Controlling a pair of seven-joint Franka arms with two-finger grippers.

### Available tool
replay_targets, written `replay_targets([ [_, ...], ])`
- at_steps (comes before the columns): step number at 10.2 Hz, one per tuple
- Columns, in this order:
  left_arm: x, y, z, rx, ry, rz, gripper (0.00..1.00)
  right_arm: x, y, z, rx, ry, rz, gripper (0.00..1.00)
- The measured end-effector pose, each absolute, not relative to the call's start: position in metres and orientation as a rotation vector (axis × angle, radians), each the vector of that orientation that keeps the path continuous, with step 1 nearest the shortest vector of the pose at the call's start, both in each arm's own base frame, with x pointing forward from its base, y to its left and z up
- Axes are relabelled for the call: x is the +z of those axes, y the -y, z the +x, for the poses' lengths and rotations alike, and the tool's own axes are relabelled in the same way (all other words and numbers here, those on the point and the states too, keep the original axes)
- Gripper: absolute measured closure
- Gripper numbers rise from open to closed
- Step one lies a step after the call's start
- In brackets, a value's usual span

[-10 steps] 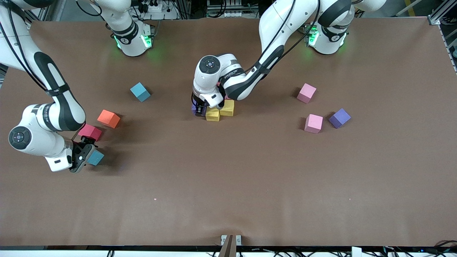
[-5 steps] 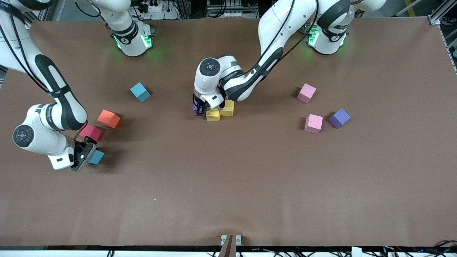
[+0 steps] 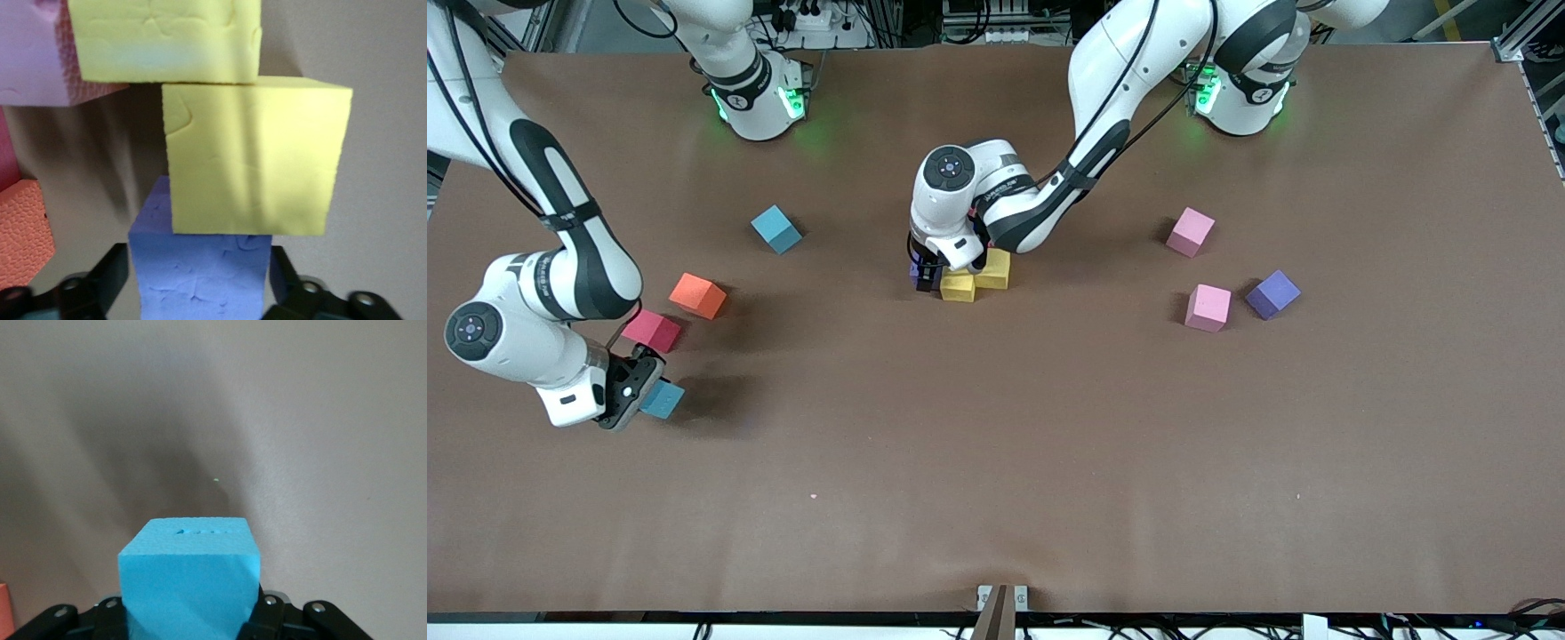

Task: Form number 2 with 11 blocks
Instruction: 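Place the blue with the left gripper while the right gripper lifts cyan, then reach the left gripper to pink while the right gripper carries cyan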

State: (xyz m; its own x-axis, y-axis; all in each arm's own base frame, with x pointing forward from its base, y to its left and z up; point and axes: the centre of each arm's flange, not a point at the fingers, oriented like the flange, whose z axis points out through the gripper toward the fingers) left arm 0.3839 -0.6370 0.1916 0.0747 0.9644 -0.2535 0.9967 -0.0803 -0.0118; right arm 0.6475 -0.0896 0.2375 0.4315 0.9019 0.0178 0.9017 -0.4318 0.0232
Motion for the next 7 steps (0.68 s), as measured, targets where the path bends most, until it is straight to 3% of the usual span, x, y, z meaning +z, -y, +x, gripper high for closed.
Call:
replay_targets([
  [7,0.244,0.631,0.395,-0.236,-2.043,2.217,0.0,0.269,-0.032,0.65,0.01,-1.348,2.81,0.43],
])
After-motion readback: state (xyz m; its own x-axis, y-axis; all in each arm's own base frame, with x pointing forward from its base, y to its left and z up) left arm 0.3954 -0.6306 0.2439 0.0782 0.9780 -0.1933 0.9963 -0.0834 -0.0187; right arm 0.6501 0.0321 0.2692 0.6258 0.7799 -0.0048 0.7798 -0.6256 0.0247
